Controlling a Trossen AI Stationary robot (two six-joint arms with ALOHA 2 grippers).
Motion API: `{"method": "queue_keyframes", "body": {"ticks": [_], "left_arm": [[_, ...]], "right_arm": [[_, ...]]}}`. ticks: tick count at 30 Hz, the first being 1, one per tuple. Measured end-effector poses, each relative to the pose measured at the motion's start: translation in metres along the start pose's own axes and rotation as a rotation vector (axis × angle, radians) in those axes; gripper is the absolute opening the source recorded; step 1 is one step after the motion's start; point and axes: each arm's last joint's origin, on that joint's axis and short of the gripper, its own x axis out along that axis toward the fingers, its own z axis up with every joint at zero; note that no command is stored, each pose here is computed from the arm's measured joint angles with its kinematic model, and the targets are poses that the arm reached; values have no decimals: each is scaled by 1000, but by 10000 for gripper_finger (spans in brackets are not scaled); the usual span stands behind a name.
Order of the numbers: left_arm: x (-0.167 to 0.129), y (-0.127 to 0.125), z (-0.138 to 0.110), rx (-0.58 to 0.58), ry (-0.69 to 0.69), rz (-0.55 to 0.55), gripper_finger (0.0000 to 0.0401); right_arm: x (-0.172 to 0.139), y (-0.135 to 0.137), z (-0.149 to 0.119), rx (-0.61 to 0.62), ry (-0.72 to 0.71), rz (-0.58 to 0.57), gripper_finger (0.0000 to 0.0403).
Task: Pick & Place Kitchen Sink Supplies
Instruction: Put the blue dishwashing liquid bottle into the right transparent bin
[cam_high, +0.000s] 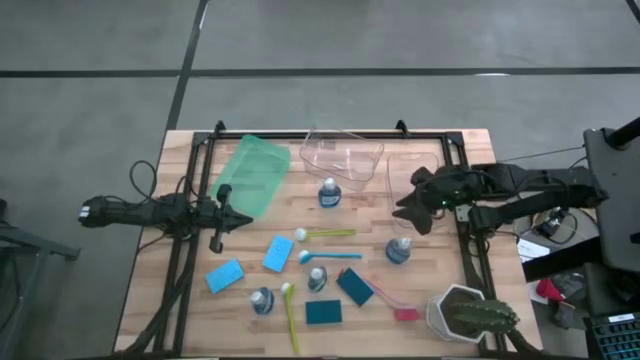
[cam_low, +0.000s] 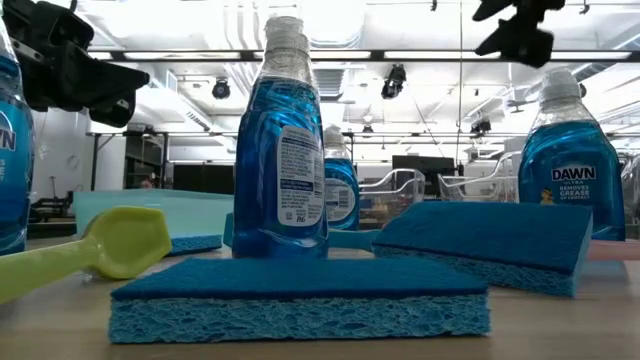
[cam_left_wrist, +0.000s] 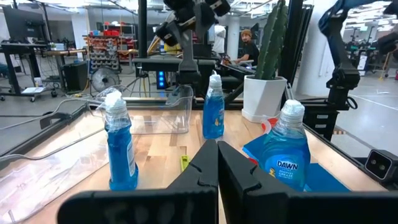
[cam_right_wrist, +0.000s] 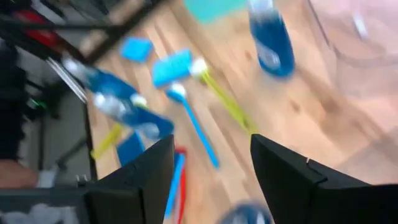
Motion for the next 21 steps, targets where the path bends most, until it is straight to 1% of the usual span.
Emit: {"method": "queue_keyframes", "body": {"ticks": [3, 8, 14, 18, 21], "left_arm": [[0, 0, 0, 0, 0, 0, 0], [0, 0, 0, 0, 0, 0, 0], [0, 0, 0, 0, 0, 0, 0], [0, 0, 0, 0, 0, 0, 0], [0, 0, 0, 0, 0, 0, 0]], "right_arm": [[-1, 16, 5, 21, 100, -50, 213], [2, 45, 2, 27, 237, -124, 211], [10, 72, -8, -12, 322, -290, 213], [19, 87, -13, -33, 339, -329, 212], [30, 92, -20, -51, 373, -374, 212]]}}
